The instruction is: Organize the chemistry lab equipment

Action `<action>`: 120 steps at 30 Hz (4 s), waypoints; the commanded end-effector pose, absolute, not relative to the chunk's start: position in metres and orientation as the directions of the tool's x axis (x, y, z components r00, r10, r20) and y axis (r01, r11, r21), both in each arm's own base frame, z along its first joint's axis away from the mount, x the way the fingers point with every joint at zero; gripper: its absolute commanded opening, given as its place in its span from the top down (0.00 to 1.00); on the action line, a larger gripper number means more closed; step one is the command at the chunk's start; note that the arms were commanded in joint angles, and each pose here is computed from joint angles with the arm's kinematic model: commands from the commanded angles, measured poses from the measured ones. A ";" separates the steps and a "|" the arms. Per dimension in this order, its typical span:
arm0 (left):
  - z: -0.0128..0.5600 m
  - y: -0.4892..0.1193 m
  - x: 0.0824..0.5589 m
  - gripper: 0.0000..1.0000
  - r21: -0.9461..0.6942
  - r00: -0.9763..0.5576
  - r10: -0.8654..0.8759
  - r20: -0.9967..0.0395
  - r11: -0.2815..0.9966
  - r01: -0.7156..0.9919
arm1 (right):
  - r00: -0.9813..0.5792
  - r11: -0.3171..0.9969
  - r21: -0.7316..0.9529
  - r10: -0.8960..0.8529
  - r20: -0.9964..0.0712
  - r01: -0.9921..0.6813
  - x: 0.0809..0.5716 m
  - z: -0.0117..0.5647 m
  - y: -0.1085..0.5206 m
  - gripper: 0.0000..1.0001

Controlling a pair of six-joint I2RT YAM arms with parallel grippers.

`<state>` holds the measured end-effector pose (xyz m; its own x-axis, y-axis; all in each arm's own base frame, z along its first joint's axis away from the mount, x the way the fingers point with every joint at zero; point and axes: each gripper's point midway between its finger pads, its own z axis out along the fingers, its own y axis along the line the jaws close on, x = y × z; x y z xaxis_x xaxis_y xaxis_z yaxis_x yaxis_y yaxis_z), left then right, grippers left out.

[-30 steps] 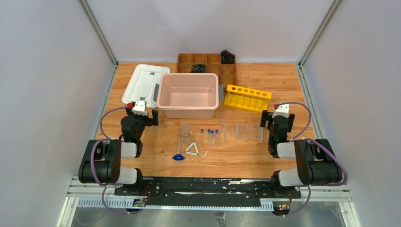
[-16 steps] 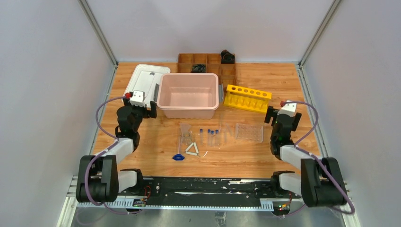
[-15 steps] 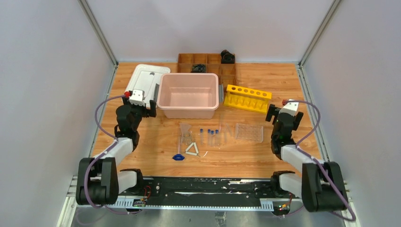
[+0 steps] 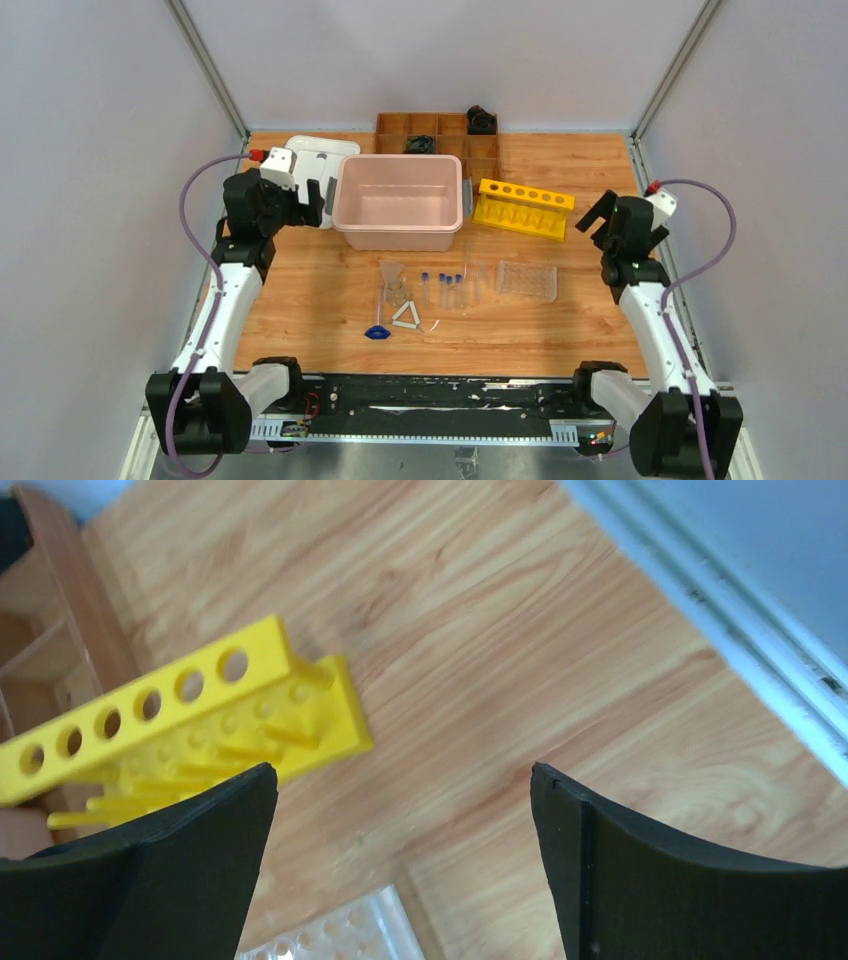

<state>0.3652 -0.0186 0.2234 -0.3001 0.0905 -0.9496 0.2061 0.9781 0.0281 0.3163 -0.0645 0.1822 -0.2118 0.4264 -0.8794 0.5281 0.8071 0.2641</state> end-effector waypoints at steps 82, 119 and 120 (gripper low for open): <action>0.278 -0.046 0.312 0.00 -0.140 -0.452 0.006 -0.892 0.947 0.289 | -0.723 0.980 0.192 0.095 -0.685 -0.053 0.321 0.028 0.234 0.63; 0.339 -0.128 0.280 0.00 -0.202 -0.388 0.084 -0.918 0.743 0.638 | -0.462 0.825 0.546 0.432 -0.774 -0.143 0.281 0.232 0.212 1.00; 0.339 -0.131 0.280 0.00 -0.212 -0.394 0.084 -0.915 0.733 0.646 | -0.453 0.818 0.550 0.433 -0.780 -0.166 0.284 0.248 0.219 1.00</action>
<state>0.2873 -0.1116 0.3297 -0.4178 0.0530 -0.9070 0.5664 0.7957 -0.2144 0.2804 0.2055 0.2003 -0.5007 0.4005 -0.7674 -0.1144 0.8481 0.5173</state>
